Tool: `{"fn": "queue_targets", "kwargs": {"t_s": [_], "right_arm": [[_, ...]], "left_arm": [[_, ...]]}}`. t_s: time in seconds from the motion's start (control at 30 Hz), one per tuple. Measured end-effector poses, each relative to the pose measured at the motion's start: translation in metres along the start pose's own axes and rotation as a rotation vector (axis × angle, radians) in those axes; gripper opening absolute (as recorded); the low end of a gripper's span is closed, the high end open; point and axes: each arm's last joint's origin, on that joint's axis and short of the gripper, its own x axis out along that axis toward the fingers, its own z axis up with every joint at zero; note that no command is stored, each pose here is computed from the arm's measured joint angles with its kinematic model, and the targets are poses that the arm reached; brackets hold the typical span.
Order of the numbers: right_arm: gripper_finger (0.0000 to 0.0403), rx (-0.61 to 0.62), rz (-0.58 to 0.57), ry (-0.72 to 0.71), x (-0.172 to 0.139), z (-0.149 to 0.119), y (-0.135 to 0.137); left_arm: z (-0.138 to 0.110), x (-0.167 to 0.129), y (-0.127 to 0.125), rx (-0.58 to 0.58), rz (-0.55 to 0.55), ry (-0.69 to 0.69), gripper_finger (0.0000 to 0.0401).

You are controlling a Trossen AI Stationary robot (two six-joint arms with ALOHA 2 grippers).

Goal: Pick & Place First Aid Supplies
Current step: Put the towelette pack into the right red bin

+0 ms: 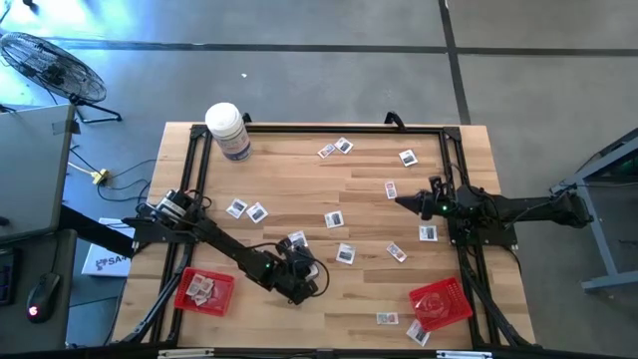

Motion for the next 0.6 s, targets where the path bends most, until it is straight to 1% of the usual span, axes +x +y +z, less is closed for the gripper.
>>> {"fn": "queue_targets", "kwargs": {"t_s": [0.07, 0.2, 0.27, 0.33, 0.37, 0.47, 0.6], "right_arm": [[0.0064, -0.011, -0.022, -0.038, 0.0, 0.001, -0.001], [0.0064, -0.127, -0.063, -0.097, 0.0, 0.003, -0.002], [0.0064, -0.116, -0.049, -0.115, 0.0, 0.004, 0.0], [0.0064, -0.096, -0.025, -0.194, -0.001, 0.008, 0.005], [0.0064, -0.113, -0.018, -0.227, -0.001, 0.01, 0.007], [0.0064, -0.191, -0.008, -0.238, 0.001, 0.008, 0.011], [0.0064, -0.208, -0.048, -0.261, 0.007, 0.003, 0.013]], "left_arm": [[0.0, 0.0, 0.0, -0.006, 0.002, 0.0, 0.0008], [0.0, 0.0, 0.0, -0.007, 0.005, -0.005, 0.0011], [0.003, -0.005, 0.001, -0.009, 0.003, -0.019, 0.0007], [0.007, -0.009, 0.001, 0.003, -0.004, -0.028, 0.0003], [0.009, -0.011, 0.002, 0.009, -0.006, -0.03, 0.0002], [0.014, -0.02, 0.005, 0.055, -0.005, -0.032, 0.0002], [0.027, -0.032, 0.008, 0.07, 0.001, -0.077, 0.0001]]}}
